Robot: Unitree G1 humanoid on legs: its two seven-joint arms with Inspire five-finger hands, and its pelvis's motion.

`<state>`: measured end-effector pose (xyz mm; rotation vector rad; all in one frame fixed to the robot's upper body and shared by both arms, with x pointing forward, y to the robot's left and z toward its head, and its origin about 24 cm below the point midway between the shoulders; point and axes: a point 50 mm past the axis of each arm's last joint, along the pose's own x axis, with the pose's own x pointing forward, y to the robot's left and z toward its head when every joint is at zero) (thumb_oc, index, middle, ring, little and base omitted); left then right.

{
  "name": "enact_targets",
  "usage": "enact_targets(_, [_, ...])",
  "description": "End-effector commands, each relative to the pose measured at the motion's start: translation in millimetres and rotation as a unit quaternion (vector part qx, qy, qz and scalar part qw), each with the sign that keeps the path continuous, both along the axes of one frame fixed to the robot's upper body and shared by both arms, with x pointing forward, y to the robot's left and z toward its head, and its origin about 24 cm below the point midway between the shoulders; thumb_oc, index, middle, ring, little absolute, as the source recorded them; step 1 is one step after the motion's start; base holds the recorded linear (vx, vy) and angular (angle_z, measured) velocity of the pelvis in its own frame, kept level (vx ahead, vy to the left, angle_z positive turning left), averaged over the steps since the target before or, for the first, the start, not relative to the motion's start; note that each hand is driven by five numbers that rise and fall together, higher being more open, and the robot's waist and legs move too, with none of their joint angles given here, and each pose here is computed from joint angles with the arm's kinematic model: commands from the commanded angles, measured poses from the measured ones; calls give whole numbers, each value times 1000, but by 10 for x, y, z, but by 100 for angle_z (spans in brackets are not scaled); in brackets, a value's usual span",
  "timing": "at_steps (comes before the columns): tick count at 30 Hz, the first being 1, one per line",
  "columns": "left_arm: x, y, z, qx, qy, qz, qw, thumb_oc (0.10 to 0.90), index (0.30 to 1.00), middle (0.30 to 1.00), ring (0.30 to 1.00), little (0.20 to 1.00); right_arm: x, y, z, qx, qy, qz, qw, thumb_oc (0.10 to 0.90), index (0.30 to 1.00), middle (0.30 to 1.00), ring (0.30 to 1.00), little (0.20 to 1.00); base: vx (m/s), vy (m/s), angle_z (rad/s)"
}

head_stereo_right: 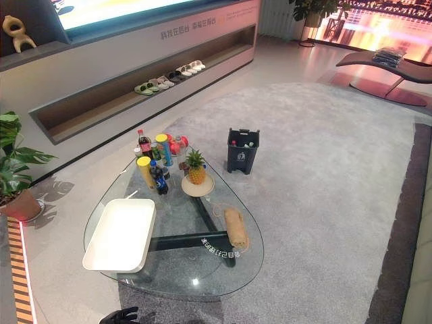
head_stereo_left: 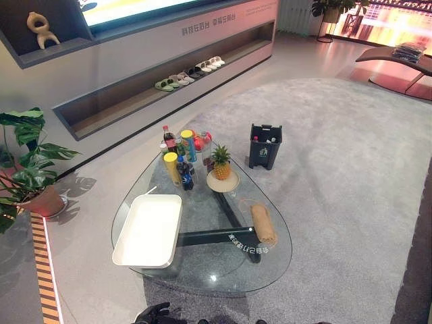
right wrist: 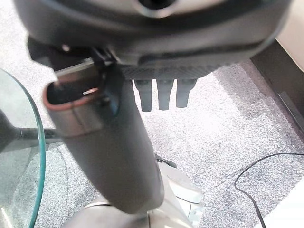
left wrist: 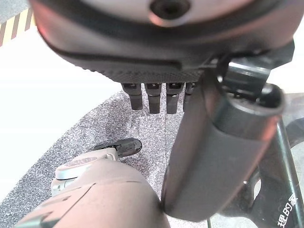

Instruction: Wipe the table with a cloth and put it in the basket.

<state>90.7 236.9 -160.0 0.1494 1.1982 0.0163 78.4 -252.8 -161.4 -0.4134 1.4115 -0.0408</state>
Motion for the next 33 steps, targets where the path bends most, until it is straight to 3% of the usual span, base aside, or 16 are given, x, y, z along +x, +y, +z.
enact_targets(1, [313,-9,73,12,-42,-11,999,800,900,900,900,900,223,-70,66,-21,-9,29,999,800,900,900,900,900,0,0,0])
enact_targets(12, [392,33,114,21,-69,21,997,800,900,900,900,900,285,-171,115,-30,-16,29,999,800,900,900,900,900,-5,9,0])
enact_targets(17, [727,31,249,22,-130,34,991,800,900,900,900,900,576,-217,218,-42,-56,33,997,800,900,900,900,900,-216,38,-11])
enact_targets(20, [1177,-9,469,24,-199,35,979,800,900,900,900,900,987,-141,358,-50,-111,29,992,800,900,900,900,900,-268,14,-1])
enact_targets(33, [1611,86,800,7,-286,71,955,800,900,900,900,900,1358,-309,624,-70,-203,-38,976,800,900,900,900,900,-137,-1,4])
